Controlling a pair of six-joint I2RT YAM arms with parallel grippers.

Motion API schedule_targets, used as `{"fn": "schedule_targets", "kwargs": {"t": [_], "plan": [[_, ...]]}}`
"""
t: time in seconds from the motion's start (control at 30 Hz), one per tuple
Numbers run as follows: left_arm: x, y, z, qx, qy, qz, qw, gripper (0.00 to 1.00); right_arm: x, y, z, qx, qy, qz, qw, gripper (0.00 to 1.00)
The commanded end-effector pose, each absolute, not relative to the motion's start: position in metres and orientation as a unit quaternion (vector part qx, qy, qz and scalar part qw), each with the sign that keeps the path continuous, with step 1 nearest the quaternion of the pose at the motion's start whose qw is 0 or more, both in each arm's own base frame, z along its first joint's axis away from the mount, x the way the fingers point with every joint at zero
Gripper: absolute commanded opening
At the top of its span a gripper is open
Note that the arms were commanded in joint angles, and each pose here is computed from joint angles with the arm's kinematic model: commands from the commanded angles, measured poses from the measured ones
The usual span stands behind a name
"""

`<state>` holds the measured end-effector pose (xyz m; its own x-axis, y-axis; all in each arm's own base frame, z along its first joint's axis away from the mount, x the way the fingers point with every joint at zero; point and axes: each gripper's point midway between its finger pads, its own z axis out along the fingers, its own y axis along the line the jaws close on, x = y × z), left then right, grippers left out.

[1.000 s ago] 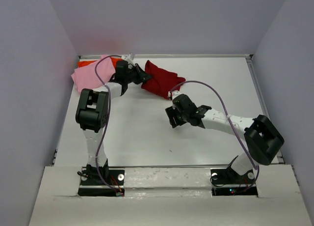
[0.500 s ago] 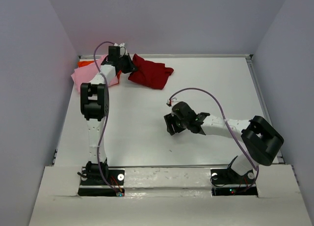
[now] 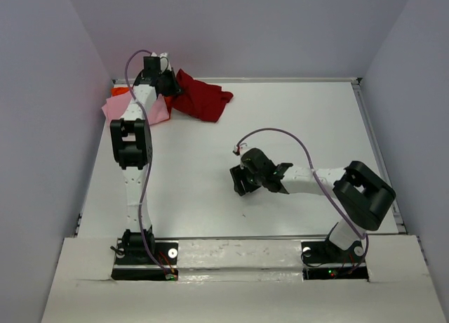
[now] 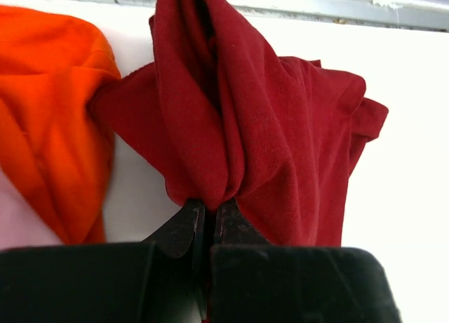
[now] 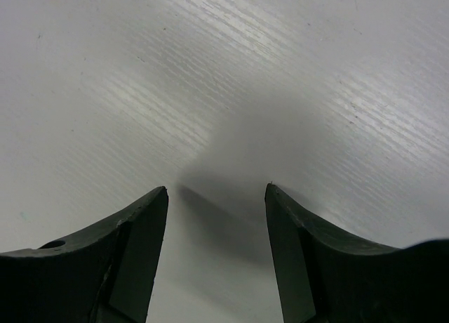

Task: Fold and stack the t-shirts
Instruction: Place the square-folded T-shirt at the corner of the board.

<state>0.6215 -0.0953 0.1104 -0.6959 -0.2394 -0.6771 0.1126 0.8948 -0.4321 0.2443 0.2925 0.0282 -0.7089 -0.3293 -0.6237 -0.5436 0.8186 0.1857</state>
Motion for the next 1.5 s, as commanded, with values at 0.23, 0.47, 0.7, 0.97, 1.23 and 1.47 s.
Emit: {"fn": "schedule_targets", "kwargs": {"t": [0.23,0.47,0.7,0.97,1.23,1.47], "plan": [[0.634,-0.081,0.228,-0.014,0.843,-0.212,0.494,0.0,0.24,0.312,0.028,-0.246,0.899,0.206,0.299,0.63],[0.629,-0.082,0.247,-0.011,0.838,-0.205,0.506,0.0,0.239,0.319,0.028,-0.248,0.894,0.214,0.304,0.62],[0.624,-0.108,0.265,0.012,0.829,-0.216,0.515,0.0,0.238,0.323,0.027,-0.252,0.893,0.216,0.303,0.62],[0.617,-0.089,0.285,0.001,0.826,-0.195,0.529,0.0,0.232,0.328,0.023,-0.258,0.893,0.217,0.298,0.62],[0.605,-0.064,0.317,-0.01,0.813,-0.184,0.553,0.0,0.232,0.334,0.022,-0.261,0.892,0.219,0.297,0.62],[0.601,-0.046,0.328,-0.02,0.807,-0.182,0.561,0.0,0.224,0.34,0.011,-0.271,0.893,0.228,0.278,0.61]]}}
